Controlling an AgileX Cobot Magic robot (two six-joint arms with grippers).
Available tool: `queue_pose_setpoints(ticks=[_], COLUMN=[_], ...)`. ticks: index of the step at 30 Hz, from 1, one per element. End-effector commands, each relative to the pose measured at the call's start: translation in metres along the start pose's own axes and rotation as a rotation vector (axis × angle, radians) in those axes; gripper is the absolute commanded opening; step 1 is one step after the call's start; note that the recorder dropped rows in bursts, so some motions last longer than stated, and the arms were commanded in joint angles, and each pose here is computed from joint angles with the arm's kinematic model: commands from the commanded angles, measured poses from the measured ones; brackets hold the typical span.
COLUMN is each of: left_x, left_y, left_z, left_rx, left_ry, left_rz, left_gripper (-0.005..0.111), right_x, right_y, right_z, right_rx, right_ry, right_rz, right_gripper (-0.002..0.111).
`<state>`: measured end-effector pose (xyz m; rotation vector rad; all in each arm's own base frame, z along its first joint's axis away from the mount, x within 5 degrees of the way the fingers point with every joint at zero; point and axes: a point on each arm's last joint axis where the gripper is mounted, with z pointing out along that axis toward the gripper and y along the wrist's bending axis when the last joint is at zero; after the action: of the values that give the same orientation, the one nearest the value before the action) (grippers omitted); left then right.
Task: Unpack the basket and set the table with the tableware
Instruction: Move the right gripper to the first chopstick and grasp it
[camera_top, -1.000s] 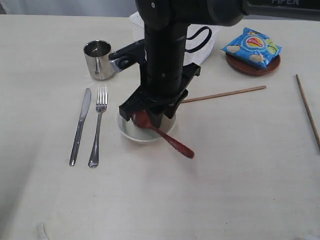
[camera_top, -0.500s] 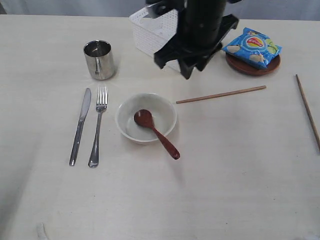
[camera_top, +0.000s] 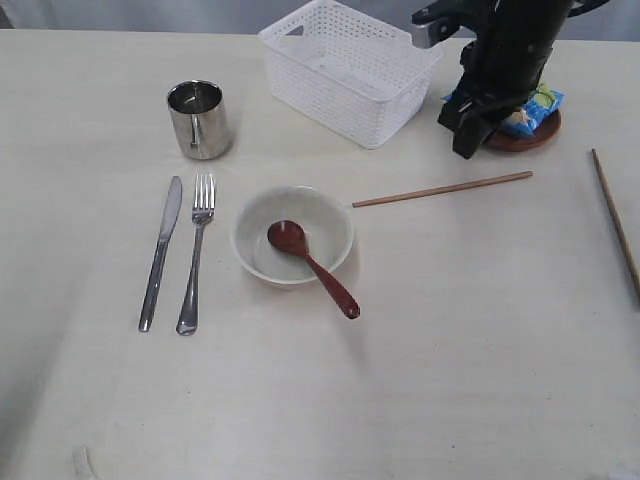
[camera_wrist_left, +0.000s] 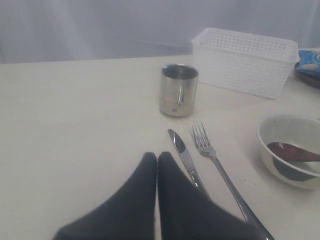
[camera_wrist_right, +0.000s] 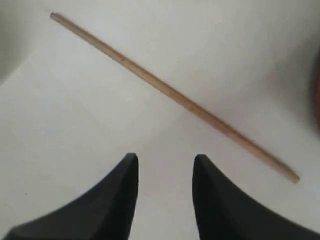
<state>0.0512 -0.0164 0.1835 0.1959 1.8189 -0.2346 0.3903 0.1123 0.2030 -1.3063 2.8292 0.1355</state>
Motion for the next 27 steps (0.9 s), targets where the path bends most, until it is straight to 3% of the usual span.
queue_pose_setpoints(ticks=[1, 5, 11, 21, 27], left_x=[0.001, 0.001, 0.001, 0.001, 0.001], left_y=[0.000, 0.000, 0.000, 0.000, 0.000], left_z=[0.000, 0.000, 0.000, 0.000, 0.000], left_rx=[0.005, 0.005, 0.005, 0.005, 0.005], left_ry=[-0.001, -0.001, -0.001, -0.001, -0.001], left_rz=[0.002, 0.004, 0.004, 0.004, 0.004], left_gripper=[0.000, 0.000, 0.000, 0.000, 0.000], right_x=[-0.004, -0.009, -0.014, -0.014, -0.014], right_y=[-0.002, 0.002, -0.001, -0.008, -0.015], right_z=[0.013, 0.023, 0.032, 0.070, 0.081], right_rx=[-0.080, -0.140, -0.111, -0.152, -0.108], right_ry=[-0.034, -0.073, -0.104, -0.056, -0.031], right_rz=[-0.153, -0.325, -0.509, -0.596, -0.614], right_gripper=[0.035, 0.035, 0.035, 0.035, 0.035])
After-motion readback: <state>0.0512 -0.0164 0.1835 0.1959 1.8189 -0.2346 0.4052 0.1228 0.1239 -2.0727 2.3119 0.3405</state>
